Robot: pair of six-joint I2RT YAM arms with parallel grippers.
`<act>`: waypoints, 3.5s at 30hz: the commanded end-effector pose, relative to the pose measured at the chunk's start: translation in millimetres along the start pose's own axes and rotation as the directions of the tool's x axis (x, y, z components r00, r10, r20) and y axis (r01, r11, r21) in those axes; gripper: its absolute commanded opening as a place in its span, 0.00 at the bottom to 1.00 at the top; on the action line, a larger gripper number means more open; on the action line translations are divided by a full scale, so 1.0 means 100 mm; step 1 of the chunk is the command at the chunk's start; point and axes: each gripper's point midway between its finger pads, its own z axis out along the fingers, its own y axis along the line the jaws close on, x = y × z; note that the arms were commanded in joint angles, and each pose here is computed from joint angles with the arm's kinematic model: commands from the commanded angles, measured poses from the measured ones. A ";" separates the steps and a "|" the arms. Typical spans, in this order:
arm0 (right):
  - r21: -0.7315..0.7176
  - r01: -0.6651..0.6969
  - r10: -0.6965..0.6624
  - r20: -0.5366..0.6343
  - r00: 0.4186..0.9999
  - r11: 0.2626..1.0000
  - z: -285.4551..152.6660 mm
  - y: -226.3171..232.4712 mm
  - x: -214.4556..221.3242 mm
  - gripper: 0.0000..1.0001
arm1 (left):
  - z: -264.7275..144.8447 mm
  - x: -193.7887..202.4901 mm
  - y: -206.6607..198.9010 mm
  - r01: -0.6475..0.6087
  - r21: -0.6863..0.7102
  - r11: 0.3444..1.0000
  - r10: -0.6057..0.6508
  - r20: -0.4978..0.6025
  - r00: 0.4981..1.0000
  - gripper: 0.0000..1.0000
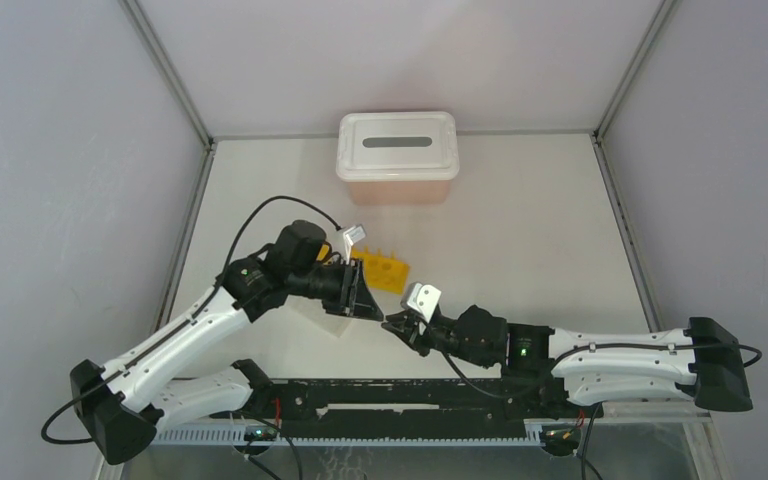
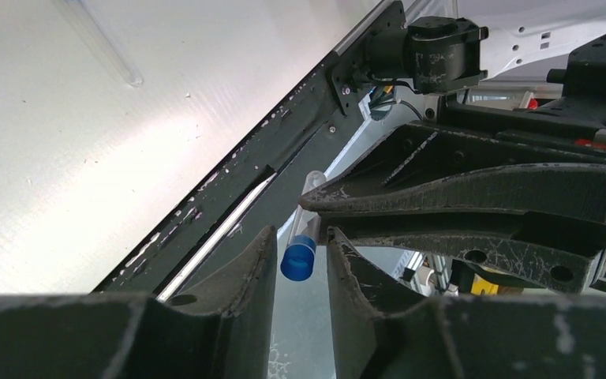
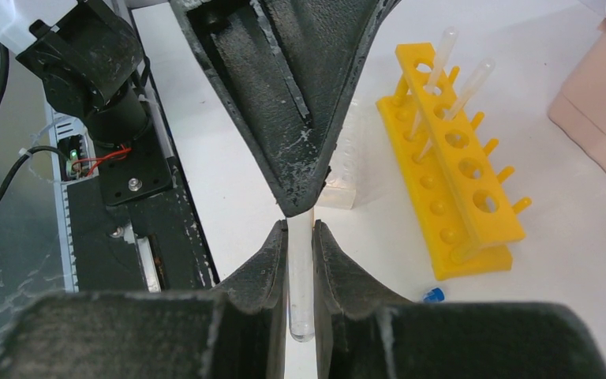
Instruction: Organize the chemistry lab equipment
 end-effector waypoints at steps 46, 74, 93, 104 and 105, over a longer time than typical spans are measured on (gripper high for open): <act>0.119 -0.104 0.095 0.079 0.992 0.987 -0.04 -0.32 -0.16 0.49 | -0.47 -0.55 0.52 -0.056 -0.427 0.903 0.185 0.266 0.946 0.11; 0.310 -0.238 0.251 -0.002 0.968 0.920 0.00 -0.86 0.39 0.49 | -0.45 -0.49 1.49 -0.026 -0.776 0.631 0.192 0.124 0.973 0.08; 0.315 -0.251 0.265 0.001 0.964 0.915 -0.02 -0.92 0.44 0.49 | -0.31 -0.33 1.72 -0.026 -0.793 0.609 0.145 0.078 0.986 0.08; 0.312 -0.253 0.268 -0.003 0.964 0.916 -0.01 -0.91 0.46 0.49 | -0.28 -0.28 1.81 -0.016 -0.794 0.607 0.131 0.081 0.988 0.07; 0.310 -0.254 0.268 -0.003 0.963 0.916 -0.01 -0.91 0.46 0.49 | -0.28 -0.27 1.82 -0.015 -0.795 0.606 0.129 0.080 0.988 0.07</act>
